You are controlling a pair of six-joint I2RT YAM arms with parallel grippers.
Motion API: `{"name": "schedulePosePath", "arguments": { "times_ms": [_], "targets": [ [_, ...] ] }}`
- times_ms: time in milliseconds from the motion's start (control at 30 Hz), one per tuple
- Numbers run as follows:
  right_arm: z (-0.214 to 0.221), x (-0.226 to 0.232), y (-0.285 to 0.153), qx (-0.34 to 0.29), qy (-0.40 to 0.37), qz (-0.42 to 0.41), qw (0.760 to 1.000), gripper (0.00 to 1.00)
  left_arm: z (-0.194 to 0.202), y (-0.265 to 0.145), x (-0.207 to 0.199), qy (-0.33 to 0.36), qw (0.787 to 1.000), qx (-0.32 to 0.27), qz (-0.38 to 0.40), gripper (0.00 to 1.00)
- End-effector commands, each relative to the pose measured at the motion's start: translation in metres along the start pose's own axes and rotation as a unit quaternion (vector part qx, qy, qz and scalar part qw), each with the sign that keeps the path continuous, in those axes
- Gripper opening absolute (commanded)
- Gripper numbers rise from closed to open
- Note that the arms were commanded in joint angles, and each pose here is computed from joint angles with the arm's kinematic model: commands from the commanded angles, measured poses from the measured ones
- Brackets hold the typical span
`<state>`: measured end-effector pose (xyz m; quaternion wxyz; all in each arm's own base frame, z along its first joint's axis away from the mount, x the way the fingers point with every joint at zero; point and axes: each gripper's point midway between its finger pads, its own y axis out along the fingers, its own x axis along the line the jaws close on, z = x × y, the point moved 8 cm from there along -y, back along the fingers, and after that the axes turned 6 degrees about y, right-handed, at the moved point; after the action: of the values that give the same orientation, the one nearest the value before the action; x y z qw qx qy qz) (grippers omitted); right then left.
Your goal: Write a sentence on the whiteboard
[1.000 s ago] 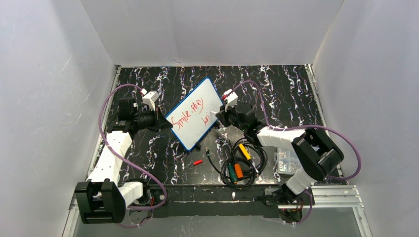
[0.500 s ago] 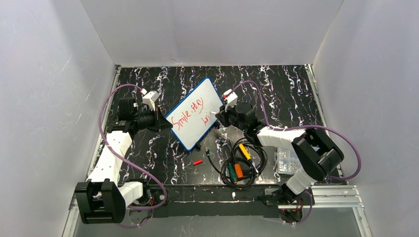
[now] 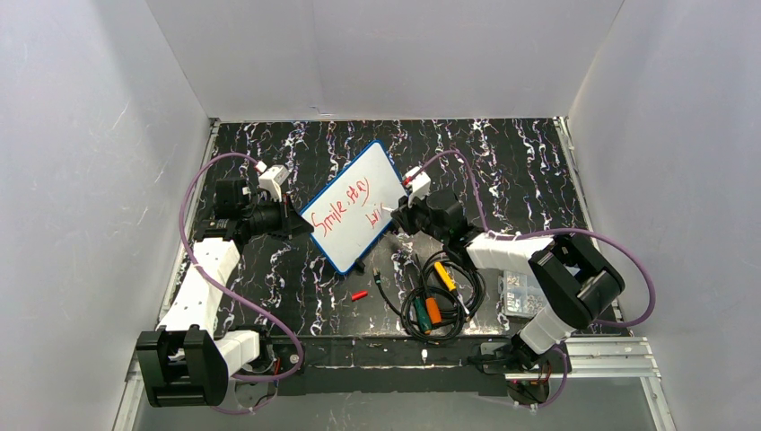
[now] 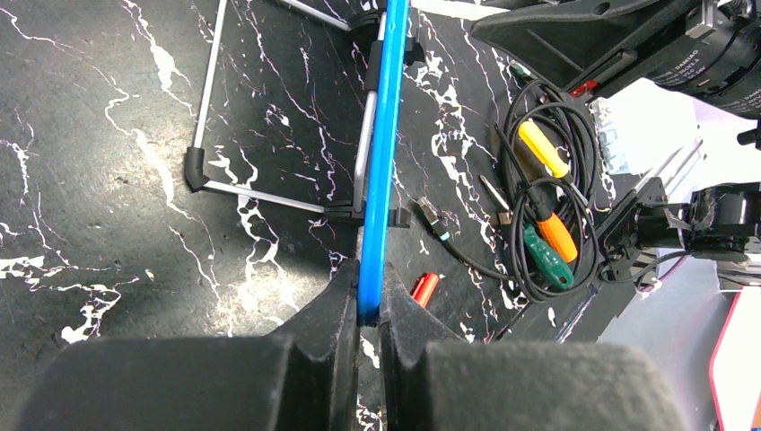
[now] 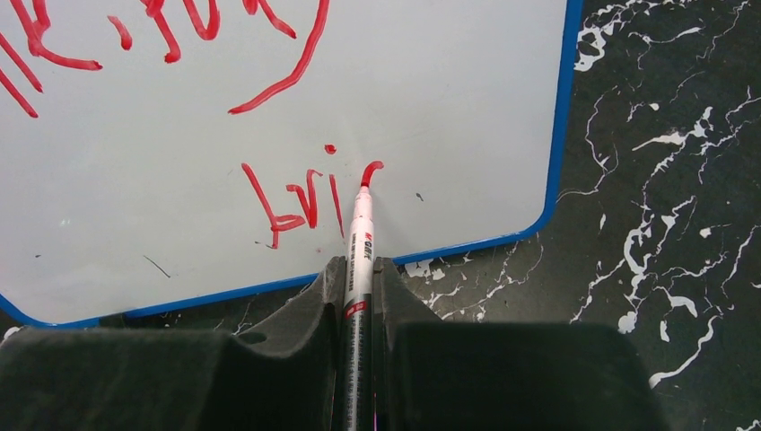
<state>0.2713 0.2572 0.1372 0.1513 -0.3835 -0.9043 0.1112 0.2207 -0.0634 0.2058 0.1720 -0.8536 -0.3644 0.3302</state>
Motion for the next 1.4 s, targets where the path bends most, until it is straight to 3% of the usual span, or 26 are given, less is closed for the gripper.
{"name": "schedulePosePath", "arguments": {
  "times_ms": [0, 1000, 1367],
  "targets": [
    [0.01, 0.002, -0.002, 0.015, -0.001, 0.007, 1.0, 0.01, 0.009, 0.001, 0.003, 0.004, 0.999, 0.03, -0.014, 0.0],
    [-0.041, 0.006, 0.002, -0.069, -0.004, 0.022, 0.997, 0.01, 0.008, 0.001, 0.002, 0.003, 0.999, 0.03, -0.012, 0.0],
    [-0.021, 0.001, 0.001, -0.044, 0.0, 0.035, 0.998, 0.01, 0.008, 0.001, 0.002, 0.004, 1.0, 0.028, -0.01, 0.0]
  ]
}}
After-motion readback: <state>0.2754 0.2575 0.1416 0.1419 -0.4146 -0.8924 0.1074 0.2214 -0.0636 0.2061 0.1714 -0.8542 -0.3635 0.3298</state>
